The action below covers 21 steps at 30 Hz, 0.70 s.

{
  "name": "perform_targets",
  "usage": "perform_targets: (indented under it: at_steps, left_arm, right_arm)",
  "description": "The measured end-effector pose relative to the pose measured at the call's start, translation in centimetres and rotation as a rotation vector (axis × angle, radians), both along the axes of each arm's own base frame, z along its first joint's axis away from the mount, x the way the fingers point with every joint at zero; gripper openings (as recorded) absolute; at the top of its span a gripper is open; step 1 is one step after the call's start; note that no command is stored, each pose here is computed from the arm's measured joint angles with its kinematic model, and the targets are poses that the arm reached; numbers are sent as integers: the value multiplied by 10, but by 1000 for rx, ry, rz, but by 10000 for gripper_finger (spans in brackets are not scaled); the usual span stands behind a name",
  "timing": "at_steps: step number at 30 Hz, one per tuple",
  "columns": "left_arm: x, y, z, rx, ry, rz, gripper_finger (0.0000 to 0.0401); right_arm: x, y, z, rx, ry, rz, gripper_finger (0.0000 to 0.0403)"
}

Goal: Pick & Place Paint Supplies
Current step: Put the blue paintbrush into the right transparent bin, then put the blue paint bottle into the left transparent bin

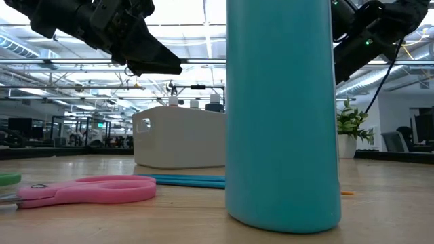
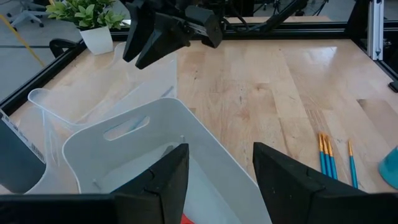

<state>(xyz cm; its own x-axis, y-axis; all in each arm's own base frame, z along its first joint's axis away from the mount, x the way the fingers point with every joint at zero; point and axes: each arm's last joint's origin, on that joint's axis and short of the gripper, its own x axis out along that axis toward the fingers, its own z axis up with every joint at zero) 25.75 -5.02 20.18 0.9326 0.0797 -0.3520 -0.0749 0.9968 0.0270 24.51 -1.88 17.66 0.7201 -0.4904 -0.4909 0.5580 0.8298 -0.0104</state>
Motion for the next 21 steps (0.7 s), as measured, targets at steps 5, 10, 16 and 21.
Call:
perform_targets:
  at_steps: [5, 10, 16, 21]
  left_arm:
    - [0, 0, 0, 0, 0, 0, 182]
    - [0, 0, 0, 0, 0, 0, 182]
    - [0, 0, 0, 0, 1, 0, 182]
    - [0, 0, 0, 0, 1, 0, 182]
  right_arm:
    - [-1, 0, 3, -24, 1, 16, 170]
    - [-4, 3, 14, -29, -52, 31, 186]
    - [-11, 15, 33, -28, -145, 79, 182]
    - [-14, 29, 44, -28, -213, 146, 174]
